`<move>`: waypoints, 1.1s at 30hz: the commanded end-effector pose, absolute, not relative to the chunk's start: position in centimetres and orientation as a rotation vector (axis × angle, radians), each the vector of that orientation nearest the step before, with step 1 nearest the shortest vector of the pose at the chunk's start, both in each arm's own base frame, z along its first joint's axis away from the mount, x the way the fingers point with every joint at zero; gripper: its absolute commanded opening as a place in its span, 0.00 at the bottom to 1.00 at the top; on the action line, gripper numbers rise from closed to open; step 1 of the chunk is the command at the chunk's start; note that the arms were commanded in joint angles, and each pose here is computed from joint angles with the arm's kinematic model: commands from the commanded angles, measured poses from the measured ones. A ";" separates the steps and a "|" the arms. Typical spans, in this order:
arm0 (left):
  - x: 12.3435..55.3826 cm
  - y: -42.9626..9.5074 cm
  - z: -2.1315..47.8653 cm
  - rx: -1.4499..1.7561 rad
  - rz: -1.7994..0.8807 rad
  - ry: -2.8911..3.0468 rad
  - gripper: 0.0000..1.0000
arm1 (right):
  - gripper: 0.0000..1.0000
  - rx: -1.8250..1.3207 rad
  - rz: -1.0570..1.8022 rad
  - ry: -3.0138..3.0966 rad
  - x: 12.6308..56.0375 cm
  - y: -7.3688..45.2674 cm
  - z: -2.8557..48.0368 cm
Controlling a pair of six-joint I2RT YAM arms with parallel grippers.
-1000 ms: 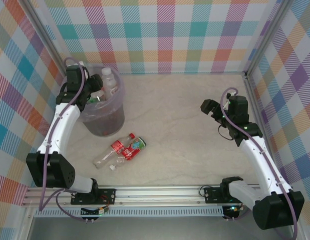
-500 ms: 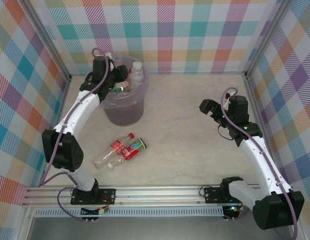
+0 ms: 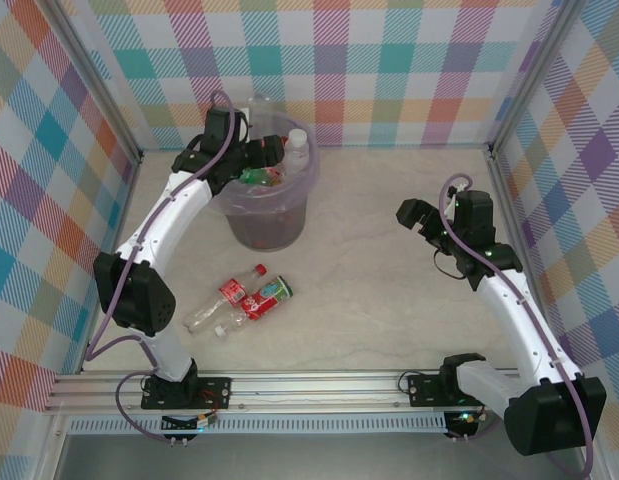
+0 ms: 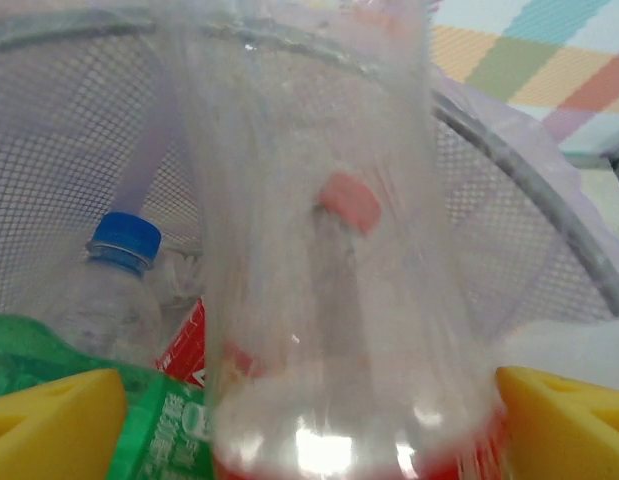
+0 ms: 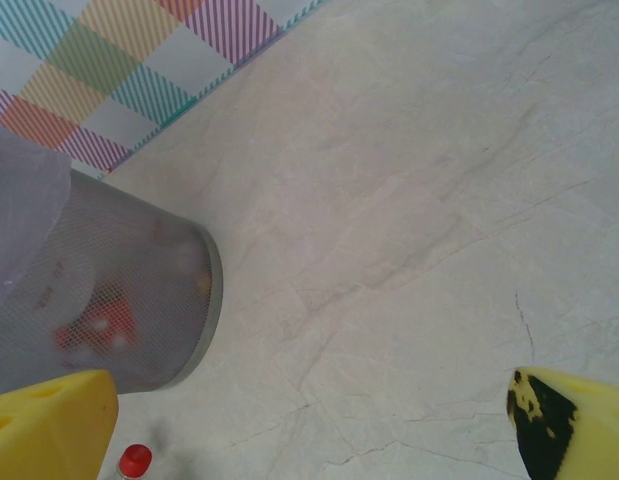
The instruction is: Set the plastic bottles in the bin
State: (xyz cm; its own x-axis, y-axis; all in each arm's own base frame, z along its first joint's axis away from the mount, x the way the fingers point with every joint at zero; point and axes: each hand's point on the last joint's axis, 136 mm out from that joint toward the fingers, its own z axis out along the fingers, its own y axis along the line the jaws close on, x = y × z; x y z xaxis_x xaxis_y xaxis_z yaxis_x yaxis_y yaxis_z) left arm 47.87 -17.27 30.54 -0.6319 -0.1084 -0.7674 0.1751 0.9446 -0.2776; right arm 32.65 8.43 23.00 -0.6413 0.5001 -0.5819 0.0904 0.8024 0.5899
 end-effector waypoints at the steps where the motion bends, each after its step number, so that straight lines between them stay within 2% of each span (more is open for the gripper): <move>1: 46.2 -17.9 32.6 0.166 -0.396 2.235 0.97 | 1.00 0.408 0.711 2.172 33.1 8.9 24.1; 3: 45.7 -17.2 34.5 0.193 -0.345 2.214 1.00 | 1.00 0.408 0.697 2.173 33.0 8.7 24.1; 11: 41.2 -12.8 40.1 0.234 -0.134 2.168 1.00 | 1.00 0.408 0.693 2.194 33.5 8.8 23.4; 14: 38.2 -11.3 40.1 0.250 -0.085 2.206 1.00 | 1.00 0.402 0.685 2.203 33.7 8.8 23.3; 19: 30.6 -10.5 39.3 0.264 -0.049 2.247 1.00 | 1.00 0.409 0.674 2.205 34.0 8.7 23.1; 22: 26.4 -11.7 36.9 0.296 -0.106 2.273 0.96 | 1.00 0.417 0.698 2.190 34.5 9.0 23.0; 26: 23.4 -12.5 29.9 0.330 -0.063 2.403 0.95 | 1.00 0.428 0.749 2.158 35.0 9.4 23.3; 33: 22.2 -16.8 19.7 0.336 -0.272 2.452 0.96 | 1.00 0.450 0.747 2.119 34.3 9.0 24.1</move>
